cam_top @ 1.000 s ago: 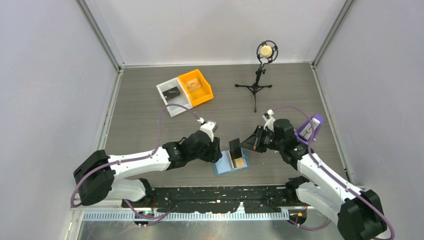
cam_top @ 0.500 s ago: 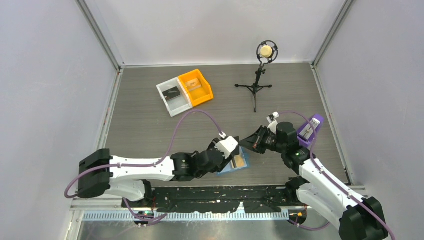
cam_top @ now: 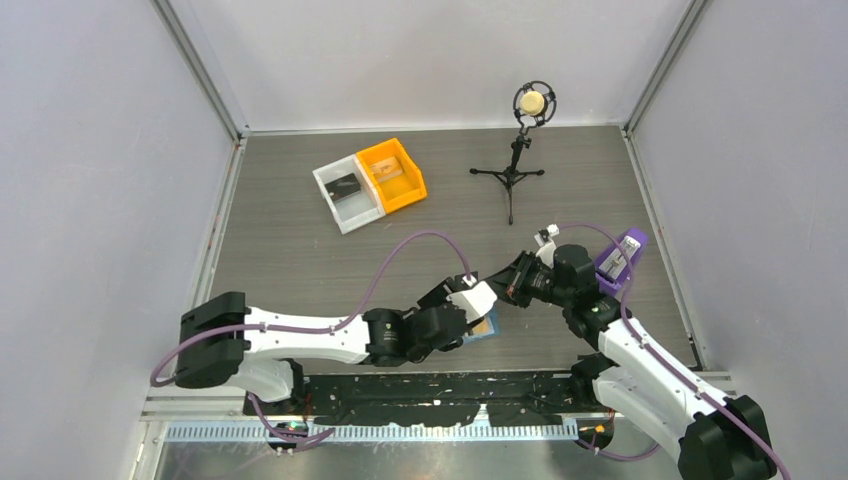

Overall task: Take the credit cards out of the card holder
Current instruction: Remove the credit card from the card holder.

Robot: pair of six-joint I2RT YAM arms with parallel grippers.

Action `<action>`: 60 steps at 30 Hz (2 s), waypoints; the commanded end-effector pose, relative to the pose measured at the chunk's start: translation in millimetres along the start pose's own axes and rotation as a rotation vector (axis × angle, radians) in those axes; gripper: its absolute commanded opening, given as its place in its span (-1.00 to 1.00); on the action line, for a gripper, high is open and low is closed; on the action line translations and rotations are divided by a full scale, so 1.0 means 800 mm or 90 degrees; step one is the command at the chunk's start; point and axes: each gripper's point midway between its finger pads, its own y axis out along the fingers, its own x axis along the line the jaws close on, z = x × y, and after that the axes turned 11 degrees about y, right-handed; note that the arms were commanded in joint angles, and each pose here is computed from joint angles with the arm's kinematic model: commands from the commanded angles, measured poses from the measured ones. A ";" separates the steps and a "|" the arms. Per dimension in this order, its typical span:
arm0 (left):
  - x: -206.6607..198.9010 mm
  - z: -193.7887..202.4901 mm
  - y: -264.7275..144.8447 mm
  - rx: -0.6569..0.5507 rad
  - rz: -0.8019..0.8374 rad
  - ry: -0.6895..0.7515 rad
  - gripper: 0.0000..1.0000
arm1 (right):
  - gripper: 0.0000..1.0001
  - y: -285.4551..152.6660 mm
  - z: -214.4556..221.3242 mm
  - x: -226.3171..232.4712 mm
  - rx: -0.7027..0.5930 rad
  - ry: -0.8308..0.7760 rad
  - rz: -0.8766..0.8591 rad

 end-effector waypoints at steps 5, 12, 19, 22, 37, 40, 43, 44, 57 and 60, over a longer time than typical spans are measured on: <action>0.003 -0.021 0.009 -0.020 -0.028 0.002 -0.02 | -0.89 -0.002 0.001 0.016 0.002 0.006 -0.044; 0.012 -0.031 0.012 -0.033 -0.072 -0.001 -0.67 | -0.89 0.004 0.000 0.006 0.002 0.021 -0.036; -0.002 -0.021 0.012 -0.011 -0.029 -0.025 -1.00 | -0.53 0.004 -0.010 0.005 -0.020 -0.050 -0.028; -0.004 -0.013 0.011 0.008 0.009 -0.058 -1.00 | -0.23 -0.001 -0.016 0.007 -0.037 -0.108 -0.023; -0.006 -0.010 -0.035 -0.032 0.237 -0.348 -1.00 | 0.16 -0.068 -0.014 0.079 -0.127 -0.477 -0.154; -0.012 -0.014 -0.051 -0.041 0.293 -0.374 -1.00 | 0.17 -0.074 0.004 0.093 -0.096 -0.519 -0.209; -0.018 -0.009 -0.064 -0.022 0.328 -0.366 -1.00 | 0.07 -0.079 0.022 0.108 -0.051 -0.571 -0.258; -0.021 -0.009 -0.069 -0.020 0.341 -0.362 -1.00 | 0.00 -0.080 0.034 0.112 -0.015 -0.585 -0.282; -0.049 -0.020 -0.109 -0.017 0.494 -0.392 -1.00 | -0.20 -0.074 0.091 0.104 0.220 -0.516 -0.388; -0.053 -0.028 -0.116 -0.021 0.522 -0.395 -1.00 | -0.17 -0.067 0.095 0.095 0.240 -0.504 -0.373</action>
